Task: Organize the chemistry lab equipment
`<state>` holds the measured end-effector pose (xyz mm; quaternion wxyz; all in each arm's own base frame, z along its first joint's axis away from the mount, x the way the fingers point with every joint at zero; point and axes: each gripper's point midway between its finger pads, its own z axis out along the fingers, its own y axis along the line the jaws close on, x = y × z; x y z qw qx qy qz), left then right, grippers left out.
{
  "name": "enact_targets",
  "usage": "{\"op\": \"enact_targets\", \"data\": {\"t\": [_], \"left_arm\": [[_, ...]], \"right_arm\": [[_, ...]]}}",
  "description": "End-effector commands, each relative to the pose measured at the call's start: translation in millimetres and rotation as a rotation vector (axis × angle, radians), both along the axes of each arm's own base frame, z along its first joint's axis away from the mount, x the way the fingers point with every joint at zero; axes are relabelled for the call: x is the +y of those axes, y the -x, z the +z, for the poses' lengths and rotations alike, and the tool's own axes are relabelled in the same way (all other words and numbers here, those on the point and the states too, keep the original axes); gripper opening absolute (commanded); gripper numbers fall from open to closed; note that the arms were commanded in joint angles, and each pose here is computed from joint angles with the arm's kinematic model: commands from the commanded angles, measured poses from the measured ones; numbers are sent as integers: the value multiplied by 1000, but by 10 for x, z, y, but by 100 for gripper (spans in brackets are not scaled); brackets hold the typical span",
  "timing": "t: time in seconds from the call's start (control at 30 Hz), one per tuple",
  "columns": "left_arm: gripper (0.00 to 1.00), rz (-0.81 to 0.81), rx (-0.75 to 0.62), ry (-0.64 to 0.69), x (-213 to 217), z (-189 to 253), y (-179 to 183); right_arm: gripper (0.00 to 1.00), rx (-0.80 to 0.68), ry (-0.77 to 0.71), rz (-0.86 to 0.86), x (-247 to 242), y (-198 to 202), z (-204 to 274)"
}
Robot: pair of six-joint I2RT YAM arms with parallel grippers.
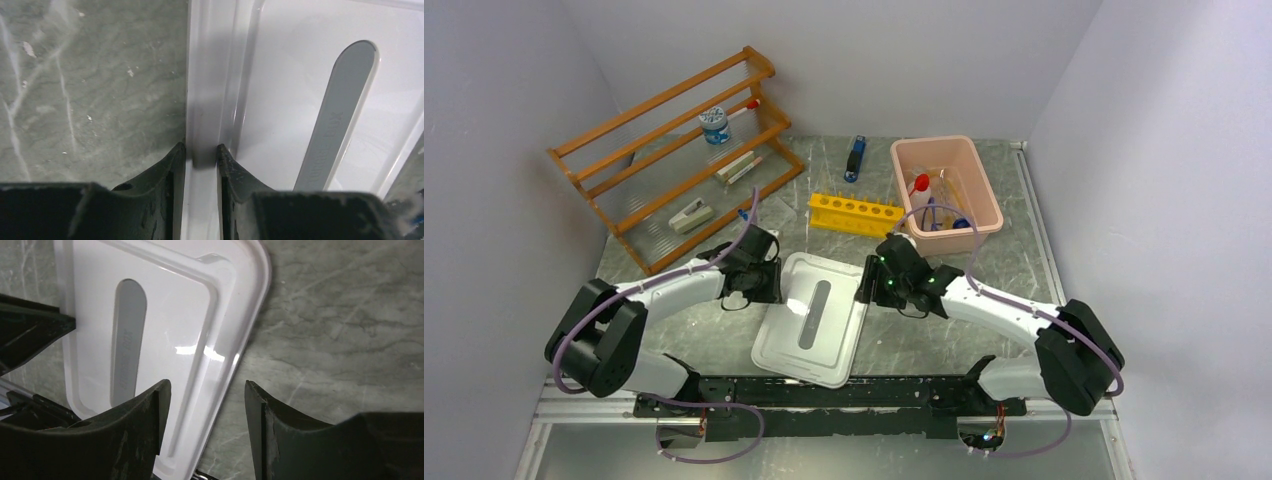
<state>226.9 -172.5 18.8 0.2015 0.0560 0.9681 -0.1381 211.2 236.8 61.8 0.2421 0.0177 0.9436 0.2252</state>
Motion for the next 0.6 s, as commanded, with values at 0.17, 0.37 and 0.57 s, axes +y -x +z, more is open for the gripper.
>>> {"op": "enact_targets", "data": {"t": [0.17, 0.37, 0.57], "left_arm": [[5, -14, -25, 169, -293, 474, -4], [5, -14, -51, 202, -332, 621, -25], [5, -9, -48, 200, -315, 524, -10]], "right_arm": [[59, 46, -17, -102, -208, 64, -106], [59, 32, -104, -19, -66, 115, -90], [62, -129, -265, 184, 171, 135, 162]]}}
